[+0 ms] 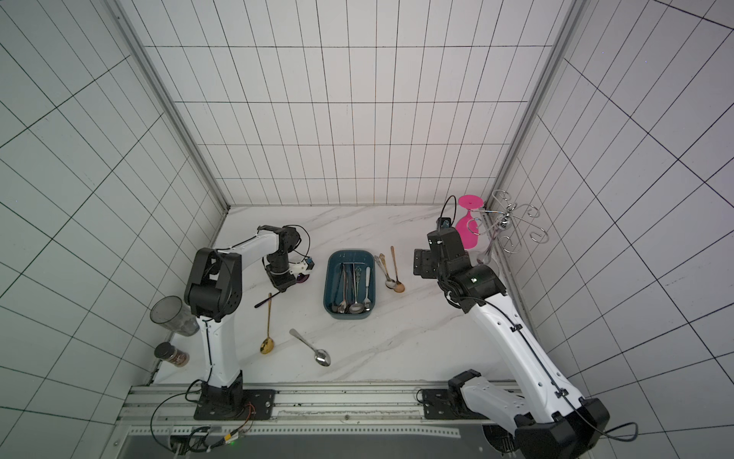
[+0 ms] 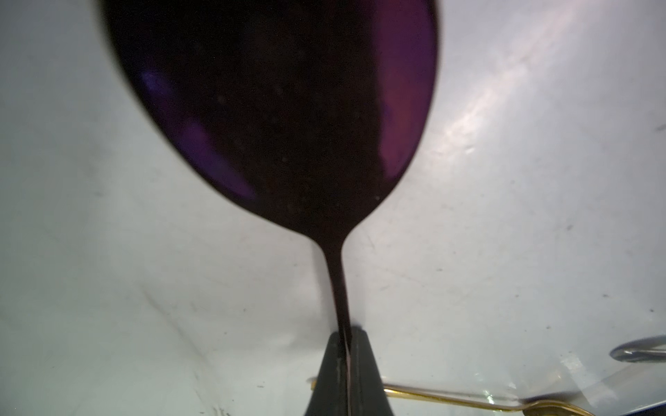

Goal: Put the spoon into the storage box
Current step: Pick up the spoon from the center of the board, then place the spoon in the storage box.

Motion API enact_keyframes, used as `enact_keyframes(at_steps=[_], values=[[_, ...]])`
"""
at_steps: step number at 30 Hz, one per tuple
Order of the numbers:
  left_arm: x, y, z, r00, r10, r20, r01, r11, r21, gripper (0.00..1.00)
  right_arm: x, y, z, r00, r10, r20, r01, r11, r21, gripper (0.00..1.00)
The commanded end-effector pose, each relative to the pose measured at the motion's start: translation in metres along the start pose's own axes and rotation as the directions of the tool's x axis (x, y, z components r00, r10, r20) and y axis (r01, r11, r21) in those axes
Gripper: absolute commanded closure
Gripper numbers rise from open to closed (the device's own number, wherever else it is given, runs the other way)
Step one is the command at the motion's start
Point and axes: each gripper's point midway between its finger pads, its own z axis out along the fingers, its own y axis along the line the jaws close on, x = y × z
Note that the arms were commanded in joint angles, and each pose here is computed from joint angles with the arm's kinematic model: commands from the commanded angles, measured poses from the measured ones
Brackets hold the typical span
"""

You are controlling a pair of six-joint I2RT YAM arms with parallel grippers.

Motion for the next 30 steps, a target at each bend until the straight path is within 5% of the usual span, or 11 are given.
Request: enact_keyframes(at_steps=[1, 10, 16, 19, 23, 27, 30], values=[[-0.012, 0.003, -0.001, 0.998, 0.043, 0.050, -0.041, 0.999, -0.036, 1.00, 0.007, -0.007, 0.001, 1.000, -0.003, -0.012, 0.003, 1.000, 0.022, 0.09], [-0.027, 0.023, -0.070, 0.971, 0.197, 0.134, -0.160, 0.956, -0.246, 1.00, 0.009, -0.010, 0.001, 1.000, -0.004, -0.011, 0.005, 1.000, 0.028, 0.08], [-0.022, 0.016, -0.110, 0.890, 0.452, 0.061, -0.407, 0.846, -0.345, 1.00, 0.008, -0.013, -0.001, 1.000, -0.006, -0.008, 0.006, 0.999, 0.033, 0.08], [-0.016, 0.009, -0.127, 0.781, 0.623, -0.038, -0.589, 0.716, -0.375, 1.00, 0.009, -0.014, 0.000, 1.000, -0.007, -0.011, 0.007, 0.999, 0.037, 0.08], [-0.026, -0.007, -0.154, 0.569, 0.817, -0.097, -0.754, 0.470, -0.458, 1.00, 0.010, -0.016, -0.001, 1.000, -0.004, -0.010, 0.004, 0.999, 0.040, 0.08], [-0.052, -0.023, -0.174, 0.358, 0.916, -0.180, -0.800, 0.201, -0.565, 1.00, 0.012, -0.019, -0.003, 1.000, -0.001, -0.008, 0.002, 0.999, 0.044, 0.08], [-0.067, -0.037, -0.173, 0.222, 0.937, -0.270, -0.840, 0.044, -0.540, 1.00, 0.014, -0.022, -0.005, 1.000, -0.004, -0.010, 0.004, 0.999, 0.051, 0.08]])
